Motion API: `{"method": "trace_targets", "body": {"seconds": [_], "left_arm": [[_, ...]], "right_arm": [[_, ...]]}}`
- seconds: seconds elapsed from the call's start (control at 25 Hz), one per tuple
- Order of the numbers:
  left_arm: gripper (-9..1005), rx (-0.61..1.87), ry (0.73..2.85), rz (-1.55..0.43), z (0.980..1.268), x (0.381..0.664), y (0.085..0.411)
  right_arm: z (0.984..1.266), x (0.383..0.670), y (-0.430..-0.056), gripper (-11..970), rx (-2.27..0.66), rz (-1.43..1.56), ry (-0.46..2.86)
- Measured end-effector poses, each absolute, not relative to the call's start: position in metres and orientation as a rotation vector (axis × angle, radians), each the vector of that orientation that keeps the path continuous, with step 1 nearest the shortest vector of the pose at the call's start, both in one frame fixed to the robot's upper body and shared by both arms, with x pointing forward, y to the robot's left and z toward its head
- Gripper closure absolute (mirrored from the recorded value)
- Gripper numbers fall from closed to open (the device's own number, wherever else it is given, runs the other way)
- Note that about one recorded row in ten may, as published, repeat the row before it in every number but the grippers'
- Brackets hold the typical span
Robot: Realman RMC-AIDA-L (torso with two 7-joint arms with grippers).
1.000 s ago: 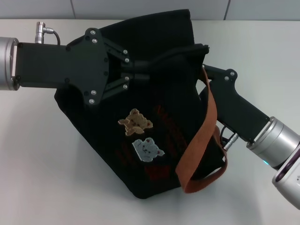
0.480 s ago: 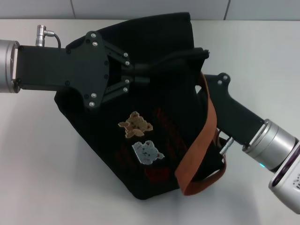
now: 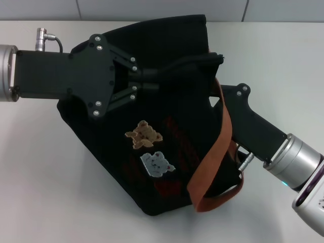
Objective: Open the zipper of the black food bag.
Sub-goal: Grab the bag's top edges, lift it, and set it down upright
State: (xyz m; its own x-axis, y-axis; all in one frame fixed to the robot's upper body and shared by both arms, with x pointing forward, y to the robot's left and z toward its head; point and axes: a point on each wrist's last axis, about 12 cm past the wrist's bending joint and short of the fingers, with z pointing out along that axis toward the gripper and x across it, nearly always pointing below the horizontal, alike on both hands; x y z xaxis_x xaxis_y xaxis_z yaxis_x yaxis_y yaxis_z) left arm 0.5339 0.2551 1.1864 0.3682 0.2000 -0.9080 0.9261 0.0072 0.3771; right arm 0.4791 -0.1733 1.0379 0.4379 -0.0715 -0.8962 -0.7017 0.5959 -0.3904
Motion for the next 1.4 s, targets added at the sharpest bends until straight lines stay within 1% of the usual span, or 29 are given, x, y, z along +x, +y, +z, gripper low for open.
{"method": "trace_targets", "body": {"seconds": [0.84,1.12,1.4], "left_arm": [[907,1.36,1.058,-0.733,1.185,0.519,0.286],[907,1.302,1.078,-0.694,1.183,0.514,0.302],[907,1.245,1.105,-0.681,1.173,0.507,0.315]], "right_arm": [[1.021,0.467,-0.19,948,-0.855,0.407,1.168],[1.011,0.454,-0.205,945,-0.842,0.372,1.221],[1.006,0.444,-0.217,941,-0.825,0.347,1.248]]}}
